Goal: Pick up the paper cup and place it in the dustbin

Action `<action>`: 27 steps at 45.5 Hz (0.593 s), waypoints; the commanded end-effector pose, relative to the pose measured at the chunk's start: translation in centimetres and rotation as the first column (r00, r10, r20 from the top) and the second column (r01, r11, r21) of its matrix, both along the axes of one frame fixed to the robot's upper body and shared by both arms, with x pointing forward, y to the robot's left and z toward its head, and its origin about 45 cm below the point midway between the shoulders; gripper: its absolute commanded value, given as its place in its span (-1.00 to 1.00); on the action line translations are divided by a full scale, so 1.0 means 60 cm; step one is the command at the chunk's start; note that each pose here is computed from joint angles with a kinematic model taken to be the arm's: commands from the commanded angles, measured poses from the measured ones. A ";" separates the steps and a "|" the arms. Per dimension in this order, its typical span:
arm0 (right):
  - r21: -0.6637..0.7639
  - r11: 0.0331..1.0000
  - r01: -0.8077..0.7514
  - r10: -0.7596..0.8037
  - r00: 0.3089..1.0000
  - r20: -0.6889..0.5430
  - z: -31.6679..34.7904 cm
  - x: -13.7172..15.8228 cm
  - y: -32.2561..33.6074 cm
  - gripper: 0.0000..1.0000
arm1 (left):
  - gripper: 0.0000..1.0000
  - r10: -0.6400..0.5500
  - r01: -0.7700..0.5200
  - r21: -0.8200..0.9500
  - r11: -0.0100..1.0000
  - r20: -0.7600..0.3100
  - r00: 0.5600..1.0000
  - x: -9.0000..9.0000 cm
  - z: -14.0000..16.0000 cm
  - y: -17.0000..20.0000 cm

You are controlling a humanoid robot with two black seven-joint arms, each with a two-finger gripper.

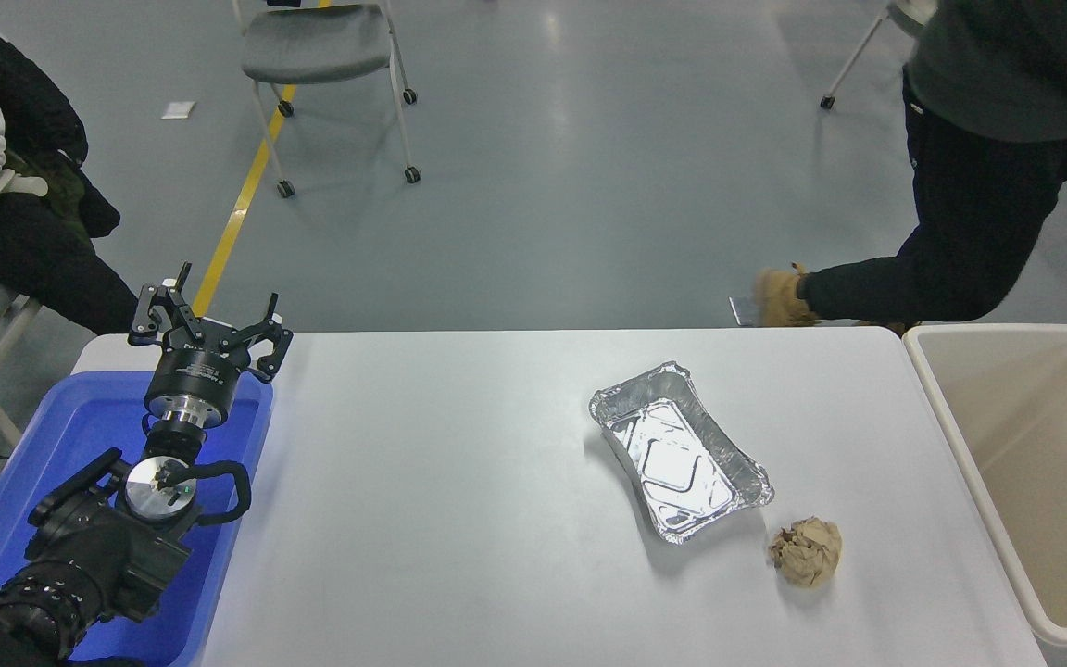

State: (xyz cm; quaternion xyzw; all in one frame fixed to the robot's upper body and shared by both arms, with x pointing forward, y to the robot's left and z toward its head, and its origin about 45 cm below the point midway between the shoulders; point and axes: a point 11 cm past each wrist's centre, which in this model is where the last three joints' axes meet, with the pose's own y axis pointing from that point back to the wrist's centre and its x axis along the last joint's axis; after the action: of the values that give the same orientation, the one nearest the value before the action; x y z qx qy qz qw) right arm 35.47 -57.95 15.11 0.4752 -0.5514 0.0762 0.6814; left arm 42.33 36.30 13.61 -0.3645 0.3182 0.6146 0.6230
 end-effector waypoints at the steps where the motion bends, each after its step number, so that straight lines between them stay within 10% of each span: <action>1: 0.039 0.990 -0.136 0.133 0.989 0.061 0.123 0.115 0.090 1.00 | 0.98 0.000 0.000 0.000 1.000 0.000 1.000 0.000 0.000 0.000; 27: 0.253 0.834 -0.490 0.534 0.834 -0.143 0.326 0.166 0.338 1.00 | 0.98 0.000 0.000 0.000 1.000 0.000 1.000 0.000 0.000 0.000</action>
State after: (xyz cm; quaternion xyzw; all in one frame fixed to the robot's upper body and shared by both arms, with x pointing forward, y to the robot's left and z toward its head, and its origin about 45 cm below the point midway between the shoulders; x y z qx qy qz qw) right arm 46.22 -41.63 29.58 0.6493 -0.4386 0.1296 0.6077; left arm 42.33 36.30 13.60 -0.3645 0.3182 0.6146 0.6230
